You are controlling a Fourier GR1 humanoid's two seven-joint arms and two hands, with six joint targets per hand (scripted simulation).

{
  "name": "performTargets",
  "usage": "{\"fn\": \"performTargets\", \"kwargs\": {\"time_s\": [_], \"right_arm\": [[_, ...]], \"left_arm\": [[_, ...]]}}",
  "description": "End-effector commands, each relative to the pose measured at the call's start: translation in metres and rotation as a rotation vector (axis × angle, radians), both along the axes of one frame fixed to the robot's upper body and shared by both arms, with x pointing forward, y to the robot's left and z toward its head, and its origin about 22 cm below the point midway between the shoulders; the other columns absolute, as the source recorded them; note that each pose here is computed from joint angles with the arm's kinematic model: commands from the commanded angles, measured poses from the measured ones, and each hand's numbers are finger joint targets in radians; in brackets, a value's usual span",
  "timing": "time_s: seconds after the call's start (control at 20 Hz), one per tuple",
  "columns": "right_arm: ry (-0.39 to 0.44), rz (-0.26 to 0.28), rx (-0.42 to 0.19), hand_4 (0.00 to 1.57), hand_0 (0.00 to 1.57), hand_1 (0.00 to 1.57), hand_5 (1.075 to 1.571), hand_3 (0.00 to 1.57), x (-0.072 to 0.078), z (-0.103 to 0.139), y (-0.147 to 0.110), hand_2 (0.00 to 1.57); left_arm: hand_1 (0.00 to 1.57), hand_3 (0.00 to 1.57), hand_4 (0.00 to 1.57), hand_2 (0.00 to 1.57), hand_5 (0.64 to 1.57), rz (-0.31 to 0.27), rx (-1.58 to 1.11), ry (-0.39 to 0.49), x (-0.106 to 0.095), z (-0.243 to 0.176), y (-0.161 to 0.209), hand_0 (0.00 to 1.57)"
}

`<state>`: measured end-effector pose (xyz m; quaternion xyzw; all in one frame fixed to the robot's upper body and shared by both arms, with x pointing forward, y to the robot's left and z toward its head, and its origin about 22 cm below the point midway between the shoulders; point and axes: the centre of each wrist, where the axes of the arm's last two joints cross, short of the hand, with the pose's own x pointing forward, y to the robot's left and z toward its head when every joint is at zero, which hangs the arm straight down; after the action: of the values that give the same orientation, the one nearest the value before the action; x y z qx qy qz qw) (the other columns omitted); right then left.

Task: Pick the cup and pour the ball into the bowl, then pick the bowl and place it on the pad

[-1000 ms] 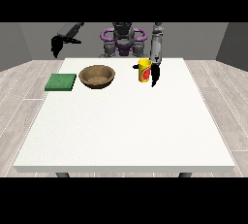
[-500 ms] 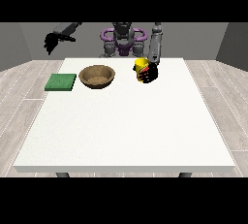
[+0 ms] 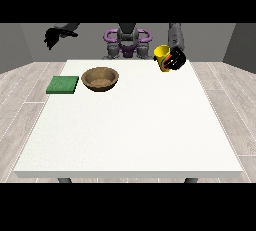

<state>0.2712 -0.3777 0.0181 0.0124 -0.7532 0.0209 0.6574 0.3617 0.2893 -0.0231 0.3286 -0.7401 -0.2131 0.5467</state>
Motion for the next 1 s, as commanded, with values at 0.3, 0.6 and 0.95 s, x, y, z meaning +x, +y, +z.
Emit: {"fn": "performTargets", "kwargs": {"time_s": [0.3,0.6,0.95], "right_arm": [[0.012,-0.010,0.021,0.00,0.00,0.00,1.569,0.00,-0.002,-0.018,-0.017,0.00],[0.025,0.028,0.022,0.00,0.00,0.00,1.569,0.00,0.000,-0.018,-0.015,0.00],[0.081,0.009,0.033,0.00,0.00,0.00,1.571,0.00,-0.013,-0.035,-0.029,0.00]], "left_arm": [[1.49,1.57,1.53,1.57,1.287,0.052,0.263,0.018,0.044,0.060,-0.055,1.49],[1.50,1.57,1.51,1.57,1.245,0.112,0.397,0.030,0.046,0.057,-0.098,1.50],[1.55,1.57,1.57,1.57,1.244,0.087,0.750,-0.046,0.054,0.078,-0.146,1.55]]}}
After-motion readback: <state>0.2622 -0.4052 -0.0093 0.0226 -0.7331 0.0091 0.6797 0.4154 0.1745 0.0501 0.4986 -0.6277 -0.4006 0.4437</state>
